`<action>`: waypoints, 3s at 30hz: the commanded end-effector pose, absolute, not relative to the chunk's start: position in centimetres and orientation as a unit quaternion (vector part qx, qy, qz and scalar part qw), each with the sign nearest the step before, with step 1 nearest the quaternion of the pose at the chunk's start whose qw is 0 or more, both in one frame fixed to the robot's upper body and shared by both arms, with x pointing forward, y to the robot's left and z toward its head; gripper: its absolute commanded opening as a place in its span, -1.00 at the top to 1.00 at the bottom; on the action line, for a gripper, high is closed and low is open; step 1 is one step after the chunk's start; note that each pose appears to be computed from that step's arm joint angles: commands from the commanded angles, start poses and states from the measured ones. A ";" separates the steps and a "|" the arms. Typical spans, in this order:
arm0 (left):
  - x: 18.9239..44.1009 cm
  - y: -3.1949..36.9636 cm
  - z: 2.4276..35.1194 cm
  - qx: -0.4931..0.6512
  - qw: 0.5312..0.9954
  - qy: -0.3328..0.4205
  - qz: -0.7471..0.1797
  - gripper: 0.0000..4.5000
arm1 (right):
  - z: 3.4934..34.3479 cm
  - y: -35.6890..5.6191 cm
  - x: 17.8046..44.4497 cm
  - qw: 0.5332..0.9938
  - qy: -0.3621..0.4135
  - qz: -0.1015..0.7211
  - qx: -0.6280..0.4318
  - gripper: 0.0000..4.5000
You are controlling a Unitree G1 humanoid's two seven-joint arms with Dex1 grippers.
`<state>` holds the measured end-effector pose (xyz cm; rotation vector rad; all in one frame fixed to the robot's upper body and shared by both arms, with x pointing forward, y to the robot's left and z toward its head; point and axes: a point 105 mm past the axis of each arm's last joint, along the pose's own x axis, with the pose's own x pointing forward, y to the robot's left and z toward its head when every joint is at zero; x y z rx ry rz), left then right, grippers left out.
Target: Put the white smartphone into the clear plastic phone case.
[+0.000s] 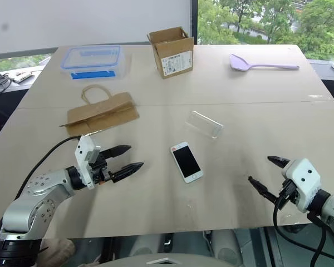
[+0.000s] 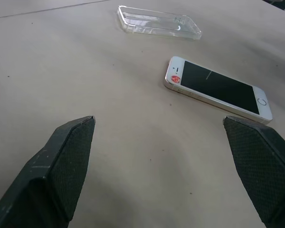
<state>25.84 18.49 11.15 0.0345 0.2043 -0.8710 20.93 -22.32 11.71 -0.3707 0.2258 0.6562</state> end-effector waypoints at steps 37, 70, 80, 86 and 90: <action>25.7 19.1 12.5 0.123 0.855 0.076 -0.497 -0.97 | 2.9 -5.9 24.1 0.821 0.316 0.423 -0.215 -0.98; 25.8 17.3 13.1 0.110 0.879 0.043 -0.461 -1.00 | 6.2 -11.2 27.2 0.804 0.221 0.503 -0.227 -0.97; 26.1 16.1 12.9 0.106 0.880 0.043 -0.461 -1.00 | 6.8 -8.8 28.1 0.805 0.151 0.528 -0.225 -0.97; 26.1 15.7 14.2 0.108 0.880 0.038 -0.460 -1.00 | 6.9 -7.1 28.1 0.785 0.116 0.559 -0.240 -0.97; 26.1 15.9 14.5 0.108 0.882 0.040 -0.457 -1.00 | 6.9 -6.5 28.4 0.778 0.104 0.574 -0.235 -0.97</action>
